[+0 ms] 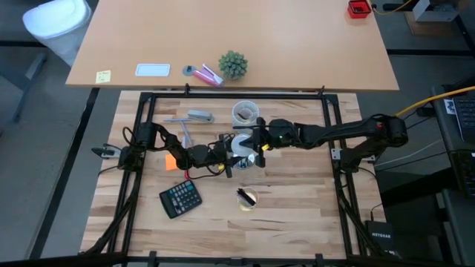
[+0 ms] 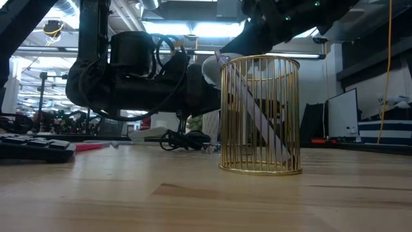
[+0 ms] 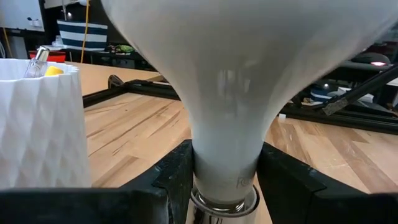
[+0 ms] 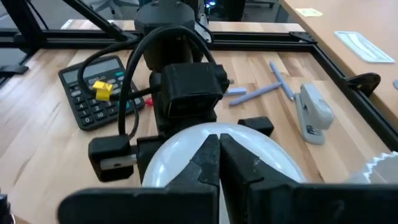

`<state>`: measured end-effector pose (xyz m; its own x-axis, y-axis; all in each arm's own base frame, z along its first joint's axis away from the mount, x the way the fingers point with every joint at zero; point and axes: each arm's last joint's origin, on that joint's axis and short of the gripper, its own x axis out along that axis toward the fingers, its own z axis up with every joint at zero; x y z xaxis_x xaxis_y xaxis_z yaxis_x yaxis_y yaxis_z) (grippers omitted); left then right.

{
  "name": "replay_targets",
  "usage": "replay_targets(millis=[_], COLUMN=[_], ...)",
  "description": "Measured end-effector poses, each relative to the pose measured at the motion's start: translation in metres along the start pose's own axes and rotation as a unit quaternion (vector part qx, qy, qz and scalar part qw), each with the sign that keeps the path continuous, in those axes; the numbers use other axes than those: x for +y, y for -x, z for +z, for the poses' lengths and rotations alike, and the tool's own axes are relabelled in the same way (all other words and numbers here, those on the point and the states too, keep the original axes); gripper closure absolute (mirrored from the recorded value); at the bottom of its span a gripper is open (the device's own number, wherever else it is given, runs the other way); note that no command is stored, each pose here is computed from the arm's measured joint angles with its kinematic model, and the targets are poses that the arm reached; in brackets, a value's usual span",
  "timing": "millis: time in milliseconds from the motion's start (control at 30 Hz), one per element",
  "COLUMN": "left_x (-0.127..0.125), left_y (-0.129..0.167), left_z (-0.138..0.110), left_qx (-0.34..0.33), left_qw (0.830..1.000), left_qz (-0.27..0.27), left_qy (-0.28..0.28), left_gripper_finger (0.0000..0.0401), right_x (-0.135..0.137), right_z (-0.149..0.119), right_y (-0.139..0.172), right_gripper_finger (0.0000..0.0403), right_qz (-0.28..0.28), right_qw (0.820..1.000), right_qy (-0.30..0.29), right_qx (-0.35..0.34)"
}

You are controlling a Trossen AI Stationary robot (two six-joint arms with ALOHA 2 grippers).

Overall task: Screw lightbulb
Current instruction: Insert the lightbulb into the lamp

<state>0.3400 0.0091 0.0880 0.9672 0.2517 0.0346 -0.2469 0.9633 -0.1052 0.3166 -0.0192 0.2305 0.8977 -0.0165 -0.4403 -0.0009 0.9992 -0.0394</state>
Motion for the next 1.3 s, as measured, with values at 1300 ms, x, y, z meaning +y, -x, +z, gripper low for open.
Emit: replay_targets(millis=[1300], left_x=[-0.0018], left_y=[0.0006], left_z=[0.0017], left_qx=[-0.009], left_qw=[0.999], left_qz=[0.022], left_qy=[-0.041], left_gripper_finger=[0.0248], right_x=[0.0070], right_z=[-0.0054], right_y=[-0.0023], right_gripper_finger=[0.0398], right_qz=[-0.012], right_qw=[0.999], right_qy=[-0.025], right_qx=[0.025])
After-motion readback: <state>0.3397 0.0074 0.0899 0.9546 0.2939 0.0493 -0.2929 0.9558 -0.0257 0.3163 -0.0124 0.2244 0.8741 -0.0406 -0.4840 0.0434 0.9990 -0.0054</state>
